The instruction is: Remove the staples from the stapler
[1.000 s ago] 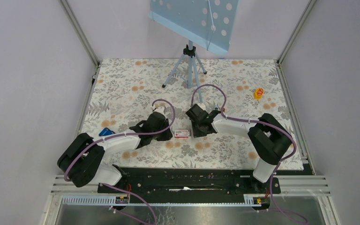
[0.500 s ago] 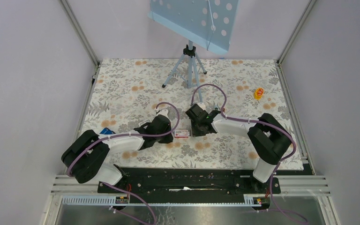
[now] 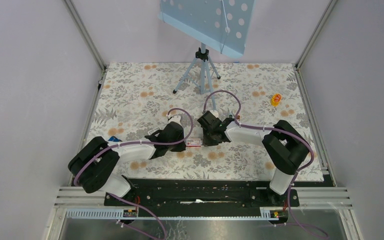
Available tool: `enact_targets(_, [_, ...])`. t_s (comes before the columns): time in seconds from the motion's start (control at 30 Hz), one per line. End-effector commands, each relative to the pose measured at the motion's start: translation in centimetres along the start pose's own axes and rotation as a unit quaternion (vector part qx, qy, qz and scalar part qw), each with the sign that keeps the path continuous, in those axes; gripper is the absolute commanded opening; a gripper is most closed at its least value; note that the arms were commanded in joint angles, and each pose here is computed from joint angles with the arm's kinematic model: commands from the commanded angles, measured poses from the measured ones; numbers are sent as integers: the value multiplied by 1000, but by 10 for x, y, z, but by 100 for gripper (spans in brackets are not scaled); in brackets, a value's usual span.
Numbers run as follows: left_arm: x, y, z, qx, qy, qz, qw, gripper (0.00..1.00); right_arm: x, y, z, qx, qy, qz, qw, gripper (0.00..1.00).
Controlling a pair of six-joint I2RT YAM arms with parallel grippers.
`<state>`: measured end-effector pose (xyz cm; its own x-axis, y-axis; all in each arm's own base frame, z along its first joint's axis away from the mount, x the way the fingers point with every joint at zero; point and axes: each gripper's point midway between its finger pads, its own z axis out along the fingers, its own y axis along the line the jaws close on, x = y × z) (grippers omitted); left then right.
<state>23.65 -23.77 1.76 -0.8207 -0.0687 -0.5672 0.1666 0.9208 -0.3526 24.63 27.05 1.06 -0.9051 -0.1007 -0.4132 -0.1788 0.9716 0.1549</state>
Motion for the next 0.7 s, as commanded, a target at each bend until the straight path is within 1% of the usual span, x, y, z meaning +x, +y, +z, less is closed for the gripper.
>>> enact_targets(0.0, [7, 6, 1, -17, 10, 1, 1000, 0, 5, 11, 5, -22, 10, 0, 1000, 0])
enact_targets(0.67, [6, -4, 4, -12, 11, 2, 1000, 0, 3, 37, 9, -75, 21, 17, 997, 0])
